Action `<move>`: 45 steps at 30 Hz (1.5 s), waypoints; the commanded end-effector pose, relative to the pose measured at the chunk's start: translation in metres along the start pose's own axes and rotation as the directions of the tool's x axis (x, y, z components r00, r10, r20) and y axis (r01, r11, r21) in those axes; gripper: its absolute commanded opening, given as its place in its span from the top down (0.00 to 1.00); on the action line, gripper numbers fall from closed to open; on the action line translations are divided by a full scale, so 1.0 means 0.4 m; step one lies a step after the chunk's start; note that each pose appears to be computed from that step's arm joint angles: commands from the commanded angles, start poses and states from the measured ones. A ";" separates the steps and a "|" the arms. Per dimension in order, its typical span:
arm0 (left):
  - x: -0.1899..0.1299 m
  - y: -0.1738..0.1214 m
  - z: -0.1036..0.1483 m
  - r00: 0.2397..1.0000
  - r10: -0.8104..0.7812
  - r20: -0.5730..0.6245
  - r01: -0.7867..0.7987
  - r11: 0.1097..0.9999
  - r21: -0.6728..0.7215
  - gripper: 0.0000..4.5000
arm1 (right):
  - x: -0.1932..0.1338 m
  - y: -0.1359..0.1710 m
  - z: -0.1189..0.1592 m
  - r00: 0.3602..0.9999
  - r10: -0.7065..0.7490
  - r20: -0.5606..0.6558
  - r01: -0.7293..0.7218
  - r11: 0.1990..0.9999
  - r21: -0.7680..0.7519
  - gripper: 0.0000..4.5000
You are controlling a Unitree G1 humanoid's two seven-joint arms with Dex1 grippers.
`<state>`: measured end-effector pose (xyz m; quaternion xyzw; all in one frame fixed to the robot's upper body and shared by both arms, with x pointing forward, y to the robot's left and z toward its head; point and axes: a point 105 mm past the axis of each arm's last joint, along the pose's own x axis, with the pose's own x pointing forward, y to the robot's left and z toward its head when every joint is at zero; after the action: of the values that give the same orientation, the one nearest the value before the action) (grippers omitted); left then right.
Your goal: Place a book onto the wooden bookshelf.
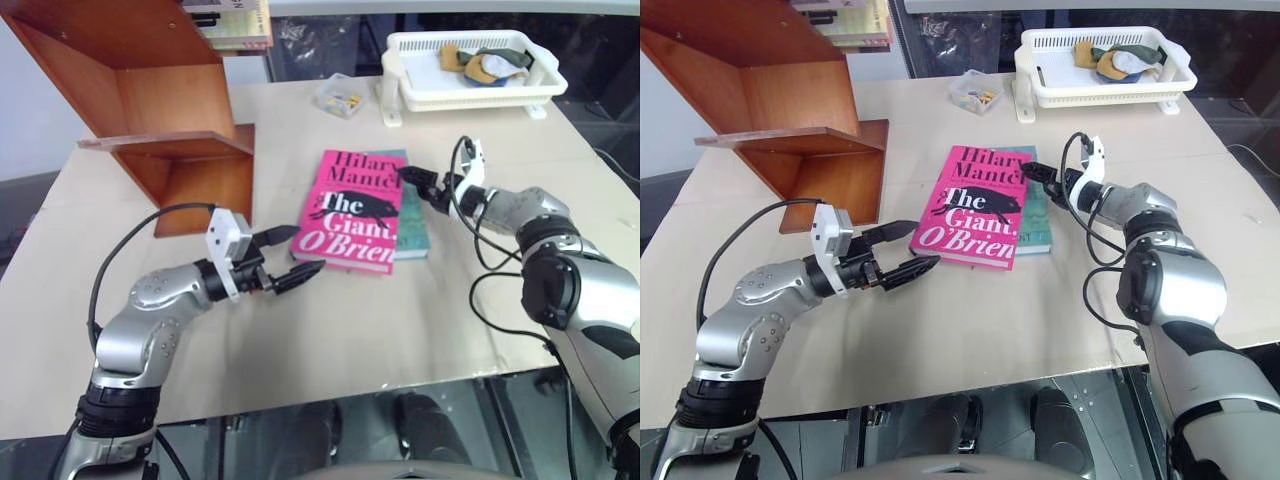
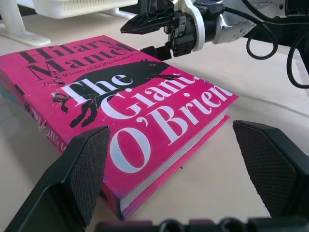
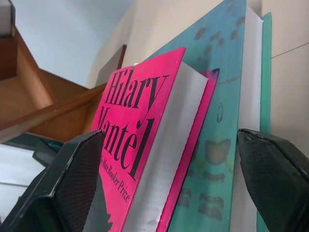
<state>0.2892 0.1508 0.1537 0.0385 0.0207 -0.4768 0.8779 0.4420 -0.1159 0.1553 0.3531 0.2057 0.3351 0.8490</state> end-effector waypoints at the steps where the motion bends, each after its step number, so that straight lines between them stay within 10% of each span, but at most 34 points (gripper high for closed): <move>1: -0.021 -0.002 0.048 0.999 0.009 0.052 -0.011 0.999 0.047 0.00 | -0.006 0.025 0.044 0.998 0.041 0.051 -0.038 0.997 -0.060 0.01; 18: -0.116 0.084 0.082 0.997 0.074 0.020 -0.074 0.997 0.023 0.00 | -0.163 0.080 0.033 0.982 0.125 -0.144 -0.181 0.848 -0.498 0.01; 29: -0.086 0.110 0.074 1.000 -0.005 -0.003 0.005 0.996 0.084 0.00 | -0.266 0.147 -0.173 0.908 -0.106 -0.404 -0.355 0.316 -0.880 0.01; 45: -0.084 0.107 0.076 1.000 -0.004 0.004 0.004 0.995 0.101 0.00 | -0.128 0.235 -0.263 0.869 -0.122 -0.480 -0.495 -0.225 -0.839 0.01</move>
<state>0.3104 0.2011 0.1776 0.0642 0.0155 -0.4766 0.8766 0.3031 -0.0602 0.1500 -0.4473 0.0137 0.5702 0.6889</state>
